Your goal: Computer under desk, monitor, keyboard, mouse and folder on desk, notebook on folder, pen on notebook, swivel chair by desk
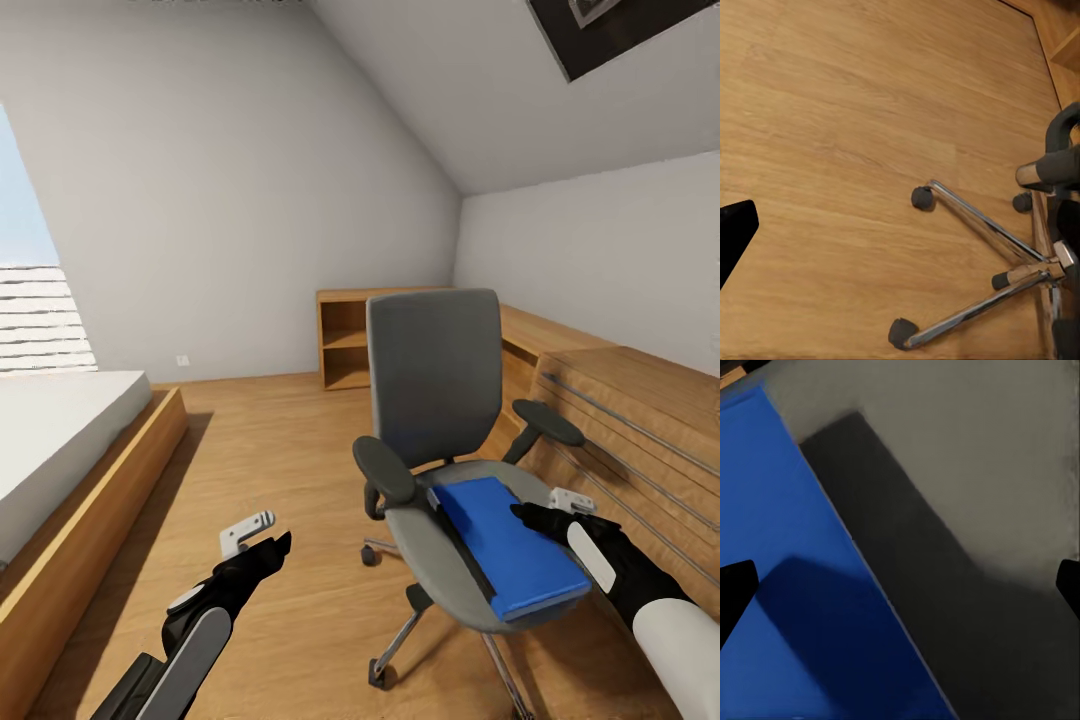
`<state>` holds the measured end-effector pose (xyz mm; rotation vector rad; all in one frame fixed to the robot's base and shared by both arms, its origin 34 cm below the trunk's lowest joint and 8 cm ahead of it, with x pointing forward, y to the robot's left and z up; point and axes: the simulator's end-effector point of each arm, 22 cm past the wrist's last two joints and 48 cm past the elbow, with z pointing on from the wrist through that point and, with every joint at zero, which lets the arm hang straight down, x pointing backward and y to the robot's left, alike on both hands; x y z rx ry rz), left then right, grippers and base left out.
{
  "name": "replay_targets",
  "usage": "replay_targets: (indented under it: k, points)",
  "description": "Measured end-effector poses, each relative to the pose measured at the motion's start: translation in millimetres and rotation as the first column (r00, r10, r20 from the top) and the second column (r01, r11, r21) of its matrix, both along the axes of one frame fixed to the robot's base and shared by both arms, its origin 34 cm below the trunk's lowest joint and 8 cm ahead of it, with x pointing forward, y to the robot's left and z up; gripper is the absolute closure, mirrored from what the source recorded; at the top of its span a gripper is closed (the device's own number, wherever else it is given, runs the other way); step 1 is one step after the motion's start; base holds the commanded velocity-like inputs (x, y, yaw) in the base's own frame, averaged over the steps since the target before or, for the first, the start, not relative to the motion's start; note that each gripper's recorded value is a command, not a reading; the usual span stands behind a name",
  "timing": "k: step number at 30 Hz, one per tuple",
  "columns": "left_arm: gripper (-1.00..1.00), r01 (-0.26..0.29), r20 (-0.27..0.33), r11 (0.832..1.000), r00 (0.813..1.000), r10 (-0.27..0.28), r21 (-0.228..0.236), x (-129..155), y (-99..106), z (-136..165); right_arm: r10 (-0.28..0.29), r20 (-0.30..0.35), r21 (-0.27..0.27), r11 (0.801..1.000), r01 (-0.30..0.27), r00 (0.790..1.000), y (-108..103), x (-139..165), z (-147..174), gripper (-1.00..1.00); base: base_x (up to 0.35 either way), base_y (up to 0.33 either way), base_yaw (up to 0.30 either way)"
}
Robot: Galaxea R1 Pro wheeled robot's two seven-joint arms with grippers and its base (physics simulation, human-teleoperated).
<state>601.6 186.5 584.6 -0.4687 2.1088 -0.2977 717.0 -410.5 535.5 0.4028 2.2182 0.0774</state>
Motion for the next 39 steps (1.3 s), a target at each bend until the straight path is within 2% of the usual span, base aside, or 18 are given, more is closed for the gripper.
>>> replay_targets:
  k: [39]
  points:
    - [-1.00,0.008,-0.002,1.000,1.000,-0.008,0.001,-1.1,-2.8,-0.5,0.000,-0.003,0.000,1.000,0.000,1.000,-0.1,-0.8,-1.0,-1.00,-0.069,-0.031,0.000]
